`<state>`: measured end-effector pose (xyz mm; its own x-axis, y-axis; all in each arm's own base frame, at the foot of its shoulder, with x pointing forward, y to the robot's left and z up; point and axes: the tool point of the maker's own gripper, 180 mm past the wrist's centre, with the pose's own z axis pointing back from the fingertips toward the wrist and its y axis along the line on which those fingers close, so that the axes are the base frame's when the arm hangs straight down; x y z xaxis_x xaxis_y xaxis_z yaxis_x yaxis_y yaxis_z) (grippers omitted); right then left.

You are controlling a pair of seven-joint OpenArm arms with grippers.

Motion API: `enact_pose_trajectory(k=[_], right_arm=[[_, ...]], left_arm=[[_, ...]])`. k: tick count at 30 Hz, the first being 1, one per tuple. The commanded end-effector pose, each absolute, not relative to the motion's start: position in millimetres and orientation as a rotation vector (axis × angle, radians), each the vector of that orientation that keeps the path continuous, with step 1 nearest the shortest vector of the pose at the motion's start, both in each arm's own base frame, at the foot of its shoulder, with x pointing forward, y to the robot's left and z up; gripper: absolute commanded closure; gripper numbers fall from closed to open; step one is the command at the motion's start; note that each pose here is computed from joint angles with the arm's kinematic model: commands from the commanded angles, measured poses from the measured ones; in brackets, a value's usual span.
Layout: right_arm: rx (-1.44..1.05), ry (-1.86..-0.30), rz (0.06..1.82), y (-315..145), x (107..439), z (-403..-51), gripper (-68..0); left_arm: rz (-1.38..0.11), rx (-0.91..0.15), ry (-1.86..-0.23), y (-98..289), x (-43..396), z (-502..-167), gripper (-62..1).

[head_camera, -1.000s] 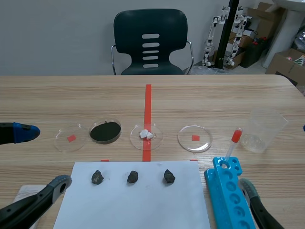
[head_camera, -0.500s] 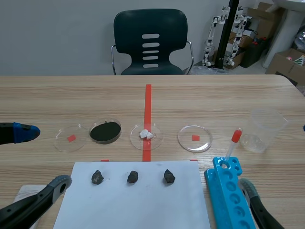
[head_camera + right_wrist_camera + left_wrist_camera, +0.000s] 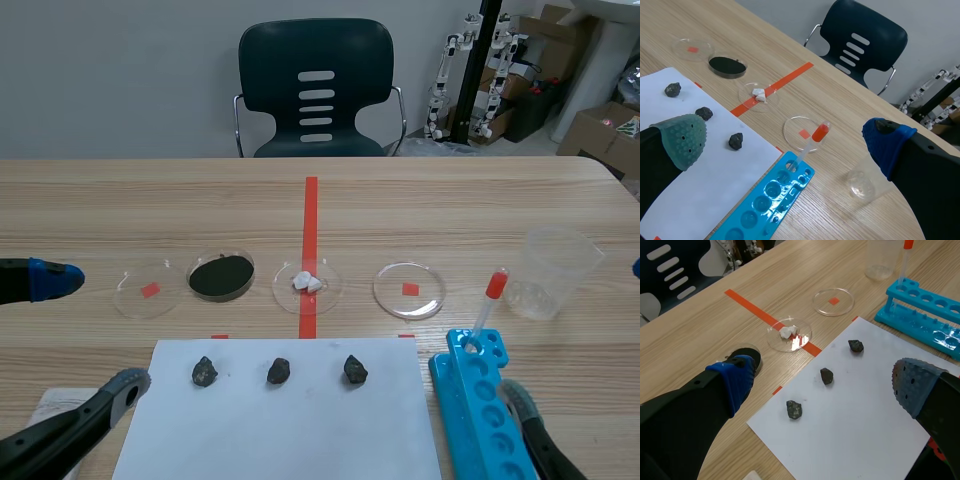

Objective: Pick up the middle mineral with the left hand

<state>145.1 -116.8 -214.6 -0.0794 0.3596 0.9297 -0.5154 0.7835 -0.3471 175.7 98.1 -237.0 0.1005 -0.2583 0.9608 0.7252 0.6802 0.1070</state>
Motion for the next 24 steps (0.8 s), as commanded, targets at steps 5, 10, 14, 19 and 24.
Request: enact_pose_trajectory(k=[5,10,14,19,24], right_arm=[[0.136,-1.53,0.716,-114.4,149.4,-203.0,-67.9],[0.136,-1.53,0.716,-114.4,149.4,-203.0,-67.9],[0.136,-1.53,0.716,-114.4,149.4,-203.0,-67.9],[0.136,-1.53,0.716,-114.4,149.3,-203.0,-67.9],[0.136,-1.53,0.716,-114.4,149.3,-203.0,-67.9]], left_arm=[[-0.752,-0.469,-1.304,93.9,176.7,-230.0,-57.2],[-0.753,-0.466,-1.297,94.2,176.6,-231.2,-57.2],[-0.754,-0.463,-1.291,94.5,176.6,-232.4,-57.2],[-0.74,-0.455,-1.252,96.8,176.6,-238.7,-57.2],[-0.712,-0.444,-1.175,97.6,184.7,-249.4,-57.2]])
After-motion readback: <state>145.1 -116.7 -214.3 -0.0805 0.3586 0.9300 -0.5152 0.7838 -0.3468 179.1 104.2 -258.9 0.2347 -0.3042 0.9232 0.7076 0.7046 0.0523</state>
